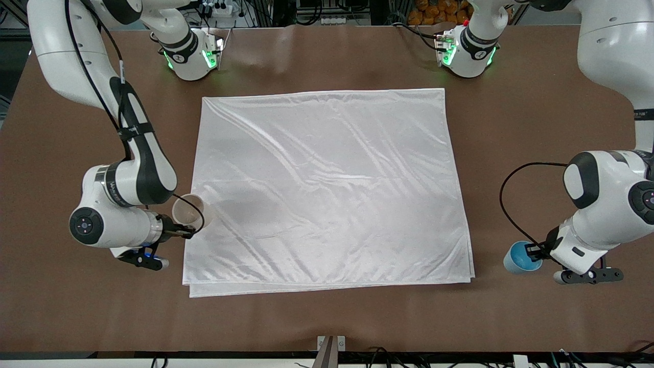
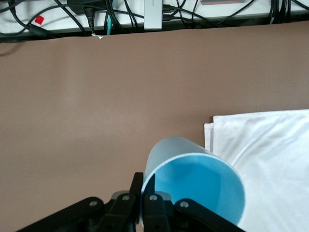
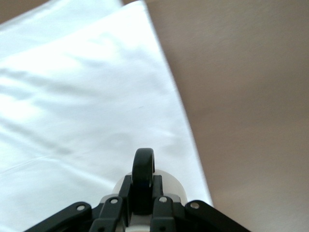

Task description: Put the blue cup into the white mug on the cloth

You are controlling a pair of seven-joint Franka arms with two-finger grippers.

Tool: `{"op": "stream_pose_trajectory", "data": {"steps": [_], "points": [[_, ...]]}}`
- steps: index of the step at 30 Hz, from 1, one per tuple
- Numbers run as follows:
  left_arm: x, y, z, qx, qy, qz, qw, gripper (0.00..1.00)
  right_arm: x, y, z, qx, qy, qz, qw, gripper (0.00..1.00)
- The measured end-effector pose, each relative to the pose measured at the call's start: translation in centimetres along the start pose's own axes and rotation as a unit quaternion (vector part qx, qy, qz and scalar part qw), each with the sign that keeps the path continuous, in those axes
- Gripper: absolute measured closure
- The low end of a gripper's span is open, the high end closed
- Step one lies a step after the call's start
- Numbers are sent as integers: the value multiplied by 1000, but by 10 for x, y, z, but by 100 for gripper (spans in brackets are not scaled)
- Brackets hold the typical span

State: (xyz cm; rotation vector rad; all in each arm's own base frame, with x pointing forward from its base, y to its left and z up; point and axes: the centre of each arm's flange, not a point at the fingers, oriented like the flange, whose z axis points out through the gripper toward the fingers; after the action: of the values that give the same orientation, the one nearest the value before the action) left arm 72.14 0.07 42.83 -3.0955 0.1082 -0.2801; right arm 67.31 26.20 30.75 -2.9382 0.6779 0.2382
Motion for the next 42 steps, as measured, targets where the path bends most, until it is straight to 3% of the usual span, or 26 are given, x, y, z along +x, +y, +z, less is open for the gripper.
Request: {"op": "stream_pose_trajectory", "data": {"steps": [7, 16, 32, 42], "points": [[-5, -39, -13, 7, 0, 25, 1000, 96, -45, -46, 14, 10, 12, 30, 999, 81], [-10, -75, -19, 12, 3, 40, 999, 96, -72, -71, 43, 7, 18, 57, 998, 81], [-18, -48, -64, 2, -14, 59, 998, 96, -94, -89, 92, -9, 32, 93, 995, 81], [-19, -10, -85, -34, -17, 38, 999, 96, -99, -92, 94, -10, 31, 96, 995, 81]]}}
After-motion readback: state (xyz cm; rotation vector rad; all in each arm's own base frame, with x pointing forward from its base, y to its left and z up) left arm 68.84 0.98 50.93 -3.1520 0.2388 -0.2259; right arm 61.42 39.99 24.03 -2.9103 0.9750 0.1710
